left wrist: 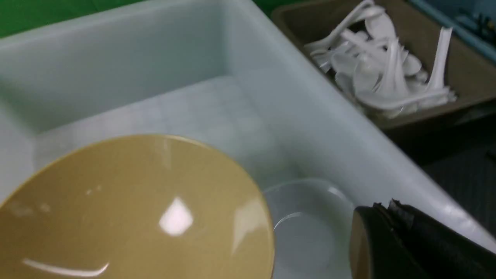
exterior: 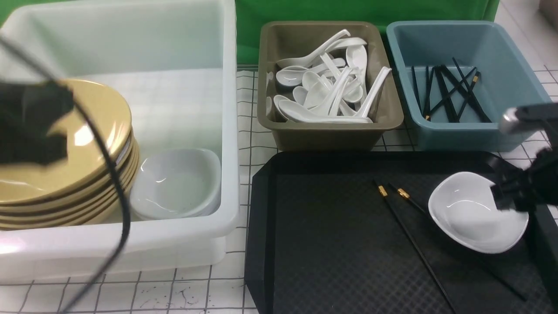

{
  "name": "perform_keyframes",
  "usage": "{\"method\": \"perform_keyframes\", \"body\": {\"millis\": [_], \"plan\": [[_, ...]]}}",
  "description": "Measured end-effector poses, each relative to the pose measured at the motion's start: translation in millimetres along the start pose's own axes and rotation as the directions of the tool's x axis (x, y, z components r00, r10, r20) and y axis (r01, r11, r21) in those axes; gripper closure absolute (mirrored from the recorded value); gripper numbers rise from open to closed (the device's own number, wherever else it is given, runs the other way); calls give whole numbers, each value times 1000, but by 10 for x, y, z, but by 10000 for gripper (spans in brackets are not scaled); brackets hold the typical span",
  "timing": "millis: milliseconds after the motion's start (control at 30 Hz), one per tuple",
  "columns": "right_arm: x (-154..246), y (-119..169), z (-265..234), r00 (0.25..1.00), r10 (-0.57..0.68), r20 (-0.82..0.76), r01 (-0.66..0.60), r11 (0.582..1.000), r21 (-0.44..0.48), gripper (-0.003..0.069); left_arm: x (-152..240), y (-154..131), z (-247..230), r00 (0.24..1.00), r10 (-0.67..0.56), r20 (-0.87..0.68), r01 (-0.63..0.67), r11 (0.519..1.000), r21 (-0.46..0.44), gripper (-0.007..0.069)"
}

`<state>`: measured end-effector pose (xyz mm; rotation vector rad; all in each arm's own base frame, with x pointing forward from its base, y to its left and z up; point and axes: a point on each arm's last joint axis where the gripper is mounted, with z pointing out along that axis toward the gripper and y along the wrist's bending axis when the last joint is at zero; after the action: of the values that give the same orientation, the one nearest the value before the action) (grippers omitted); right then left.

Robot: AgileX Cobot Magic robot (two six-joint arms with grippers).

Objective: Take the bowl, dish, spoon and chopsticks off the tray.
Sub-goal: Use the right arm to grab the plate, then use the right arm to put the plate into the large storage box on the left

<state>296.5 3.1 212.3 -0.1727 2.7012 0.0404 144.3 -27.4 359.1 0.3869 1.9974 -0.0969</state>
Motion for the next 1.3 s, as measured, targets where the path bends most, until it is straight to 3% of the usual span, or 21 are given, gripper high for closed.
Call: {"method": "perform_keyframes", "body": {"millis": [167, 367, 467, 567, 600, 667, 767, 867, 1000, 1133, 1233, 1300], "plan": [[-274, -45, 205, 998, -58, -13, 58, 998, -4, 232, 468, -24, -4, 996, 20, -88, -25, 998, -57, 634], [-257, -53, 579, 972, -83, -220, 72, 996, -61, 247, 776, -25, -60, 999, -24, -31, 20, 989, -144, 638], [-236, -36, 569, 962, -75, -263, 55, 995, -83, 319, 786, -7, -132, 999, 8, 34, -1, 982, -191, 638], [-226, -5, 418, 959, -70, -276, 41, 993, -109, 459, 781, 15, -187, 997, 11, 70, 6, 973, -230, 638], [-228, -2, 400, 959, -70, -274, 40, 993, -111, 466, 781, 19, -190, 997, 13, 71, 4, 972, -234, 638], [-274, 55, 116, 976, -63, -208, 32, 989, -148, 557, 777, 37, -211, 996, -13, 89, 35, 966, -256, 638], [-319, 128, -154, 991, -62, -118, 38, 979, -198, 591, 775, 54, -216, 994, -41, 100, 67, 960, -272, 638], [-382, 449, -710, 994, -55, 94, 82, 945, -316, 591, 773, 76, -223, 990, -83, 117, 114, 950, -291, 638], [-445, 977, -1029, 956, -41, 292, 168, 890, -425, 591, 766, 82, -226, 983, -119, 138, 155, 944, -291, 638], [-486, 1837, -1085, 876, -54, 480, 338, 778, -530, 591, 753, 81, -229, 980, -128, 155, 168, 943, -287, 636], [-557, 2227, -1023, 849, -102, 518, 418, 728, -543, 591, 753, 81, -229, 979, -132, 156, 172, 943, -286, 636], [-718, 2517, -842, 875, -115, 470, 408, 700, -587, 591, 753, 81, -228, 978, -135, 157, 175, 942, -285, 634]]}}
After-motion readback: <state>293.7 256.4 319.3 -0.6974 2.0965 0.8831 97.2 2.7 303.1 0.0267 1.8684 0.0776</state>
